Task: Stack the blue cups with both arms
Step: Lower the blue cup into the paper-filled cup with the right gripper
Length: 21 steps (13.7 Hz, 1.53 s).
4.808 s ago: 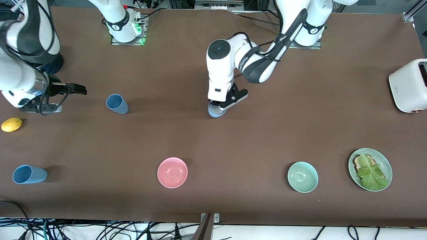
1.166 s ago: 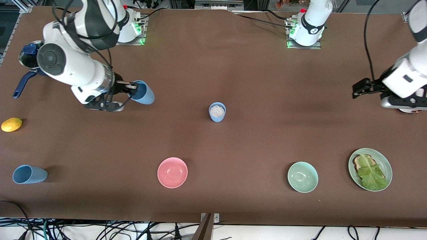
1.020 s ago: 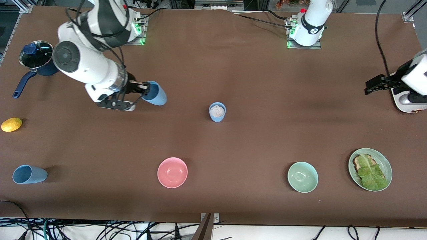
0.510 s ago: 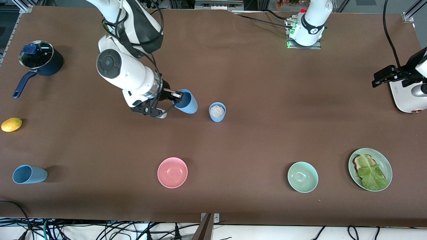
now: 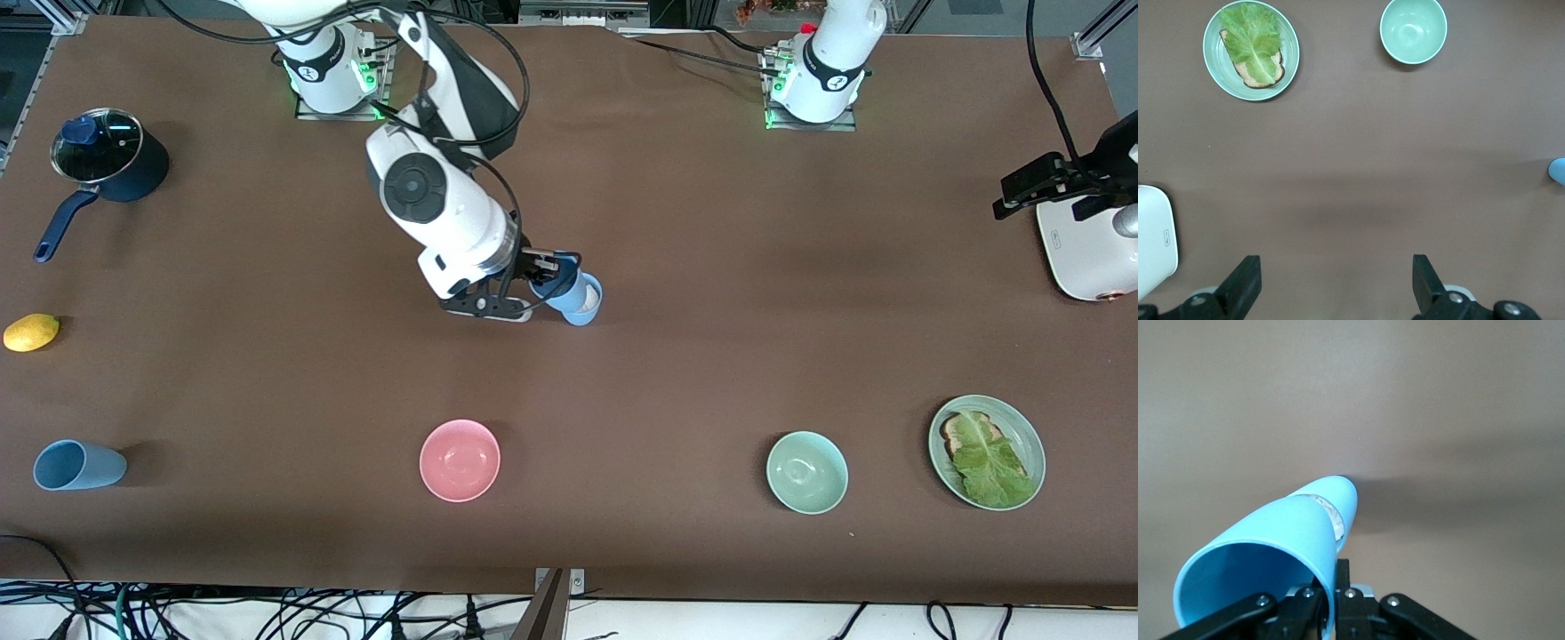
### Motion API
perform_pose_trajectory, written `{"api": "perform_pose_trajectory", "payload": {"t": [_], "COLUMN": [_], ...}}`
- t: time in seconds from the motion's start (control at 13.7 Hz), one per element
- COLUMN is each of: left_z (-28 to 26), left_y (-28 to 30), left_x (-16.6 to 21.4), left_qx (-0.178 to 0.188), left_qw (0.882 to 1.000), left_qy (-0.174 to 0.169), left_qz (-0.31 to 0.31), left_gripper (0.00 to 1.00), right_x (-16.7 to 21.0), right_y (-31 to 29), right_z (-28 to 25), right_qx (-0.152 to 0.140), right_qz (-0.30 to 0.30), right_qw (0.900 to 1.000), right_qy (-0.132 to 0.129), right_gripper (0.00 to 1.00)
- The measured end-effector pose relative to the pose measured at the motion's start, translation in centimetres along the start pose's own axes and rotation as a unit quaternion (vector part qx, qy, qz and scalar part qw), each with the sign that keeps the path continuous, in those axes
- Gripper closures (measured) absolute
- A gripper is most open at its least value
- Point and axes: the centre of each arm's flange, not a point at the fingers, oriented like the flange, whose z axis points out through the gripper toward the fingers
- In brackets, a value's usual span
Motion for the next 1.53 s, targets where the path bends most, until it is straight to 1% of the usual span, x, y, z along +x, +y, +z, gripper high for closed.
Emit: {"api": "perform_pose_trajectory", "payload": {"t": [0.44, 0.66, 1.17, 1.31, 1.38, 1.53], "left_z": [0.0, 0.1, 0.5, 0.9, 1.1, 1.3], "left_y": [1.0, 1.5, 1.9, 1.9, 1.9, 1.9], "left_x": [0.0, 0.0, 0.3, 0.6, 0.7, 0.8], "left_qx": [-0.007, -0.007, -0.006, -0.006, -0.007, -0.007], "left_qw": [1.000, 1.000, 1.000, 1.000, 1.000, 1.000], "left_qy": [0.000, -0.001, -0.005, -0.009, -0.011, -0.012], "left_qz": [-0.013, -0.013, -0.010, -0.010, -0.010, -0.010], "left_gripper": [0.00, 0.00, 0.00, 0.00, 0.00, 0.00], "right_x": [-1.2, -1.4, -1.4, -1.1, -1.1, -1.0], "right_y": [-0.9, -1.0, -1.0, -1.1, -1.1, -1.3], "right_z": [1.7, 3.1, 4.9, 5.5, 5.6, 5.5], "right_qx": [-0.028, -0.038, -0.051, -0.044, -0.042, -0.038], "right_qz": [-0.030, -0.036, -0.044, -0.044, -0.044, -0.045], "right_qw": [0.999, 0.999, 0.998, 0.998, 0.998, 0.998], "right_qy": [0.010, 0.006, 0.006, 0.013, 0.014, 0.018], "right_gripper": [0.95, 0.95, 0.95, 0.95, 0.88, 0.71]}}
